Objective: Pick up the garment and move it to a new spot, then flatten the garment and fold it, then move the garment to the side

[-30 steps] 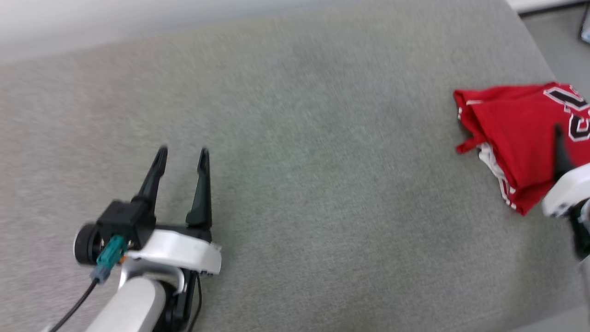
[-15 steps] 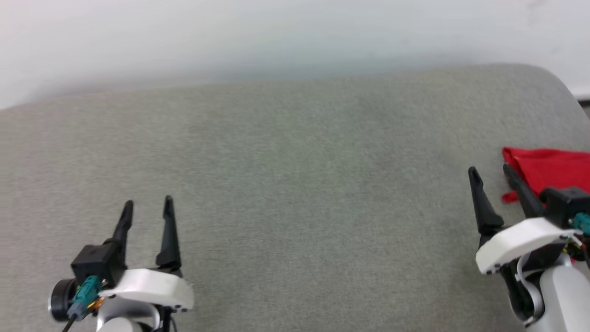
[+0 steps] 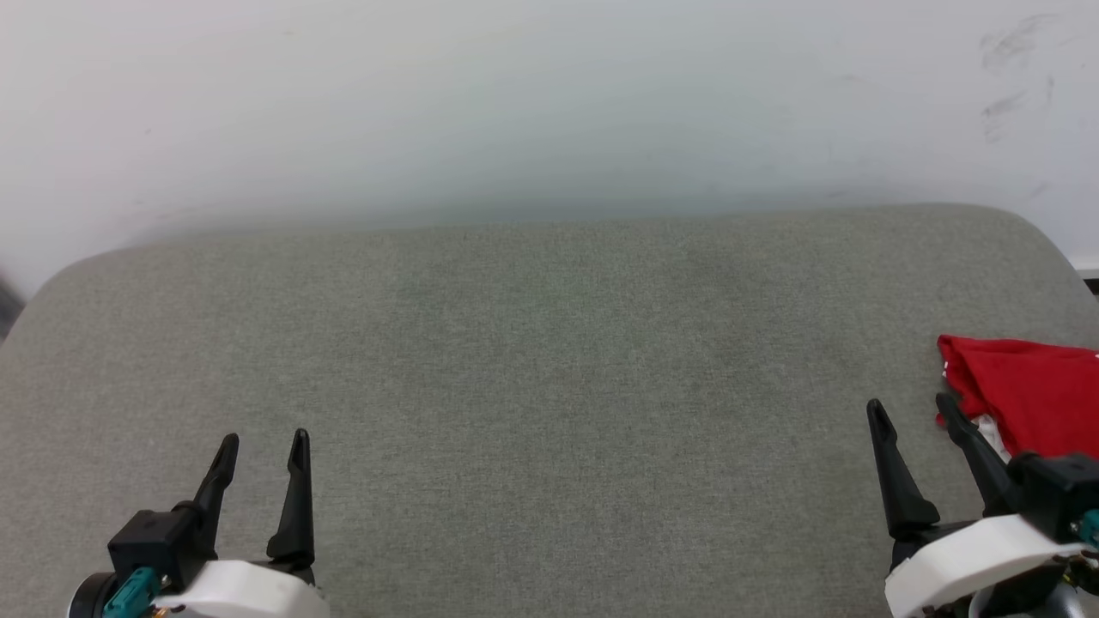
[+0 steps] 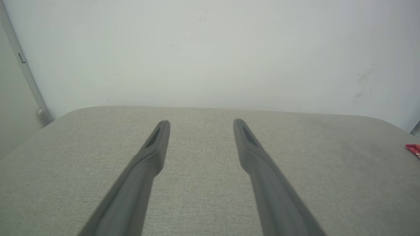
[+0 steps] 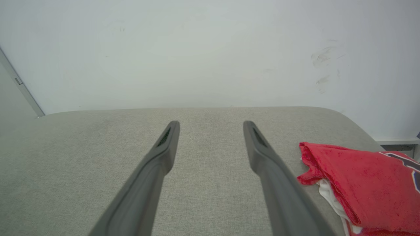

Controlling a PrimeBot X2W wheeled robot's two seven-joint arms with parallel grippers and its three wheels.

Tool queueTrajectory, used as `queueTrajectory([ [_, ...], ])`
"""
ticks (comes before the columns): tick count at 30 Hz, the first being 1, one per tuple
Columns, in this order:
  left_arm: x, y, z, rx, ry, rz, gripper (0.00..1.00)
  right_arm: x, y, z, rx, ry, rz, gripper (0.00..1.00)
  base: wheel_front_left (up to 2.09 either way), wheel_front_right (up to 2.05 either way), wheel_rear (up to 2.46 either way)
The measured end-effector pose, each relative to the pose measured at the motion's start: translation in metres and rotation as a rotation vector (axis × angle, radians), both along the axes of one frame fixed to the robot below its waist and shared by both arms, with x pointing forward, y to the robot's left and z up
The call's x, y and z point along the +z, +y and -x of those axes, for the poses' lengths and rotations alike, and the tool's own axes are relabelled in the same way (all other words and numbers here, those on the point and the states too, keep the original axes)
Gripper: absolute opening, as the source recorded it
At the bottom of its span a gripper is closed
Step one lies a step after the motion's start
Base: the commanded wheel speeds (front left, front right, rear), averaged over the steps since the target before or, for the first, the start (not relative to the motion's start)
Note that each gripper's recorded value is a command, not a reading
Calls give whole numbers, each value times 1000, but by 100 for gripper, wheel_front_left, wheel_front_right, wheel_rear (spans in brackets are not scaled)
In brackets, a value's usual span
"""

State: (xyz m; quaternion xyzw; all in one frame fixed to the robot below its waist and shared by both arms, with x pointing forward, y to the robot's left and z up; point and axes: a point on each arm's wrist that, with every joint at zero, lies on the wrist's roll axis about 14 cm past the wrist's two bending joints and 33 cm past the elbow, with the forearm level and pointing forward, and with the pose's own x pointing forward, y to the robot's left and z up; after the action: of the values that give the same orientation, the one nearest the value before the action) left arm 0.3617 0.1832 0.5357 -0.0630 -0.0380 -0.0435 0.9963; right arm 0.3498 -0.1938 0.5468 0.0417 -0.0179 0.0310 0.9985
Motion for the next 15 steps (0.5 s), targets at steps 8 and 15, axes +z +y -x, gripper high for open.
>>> queueTrajectory([
  [8,-1,17,11,15,2,5,100,9,5,14,6,-14,5,100,0,0,0],
  [15,-6,24,15,29,5,1,100,12,9,14,13,-17,7,100,0,0,0],
])
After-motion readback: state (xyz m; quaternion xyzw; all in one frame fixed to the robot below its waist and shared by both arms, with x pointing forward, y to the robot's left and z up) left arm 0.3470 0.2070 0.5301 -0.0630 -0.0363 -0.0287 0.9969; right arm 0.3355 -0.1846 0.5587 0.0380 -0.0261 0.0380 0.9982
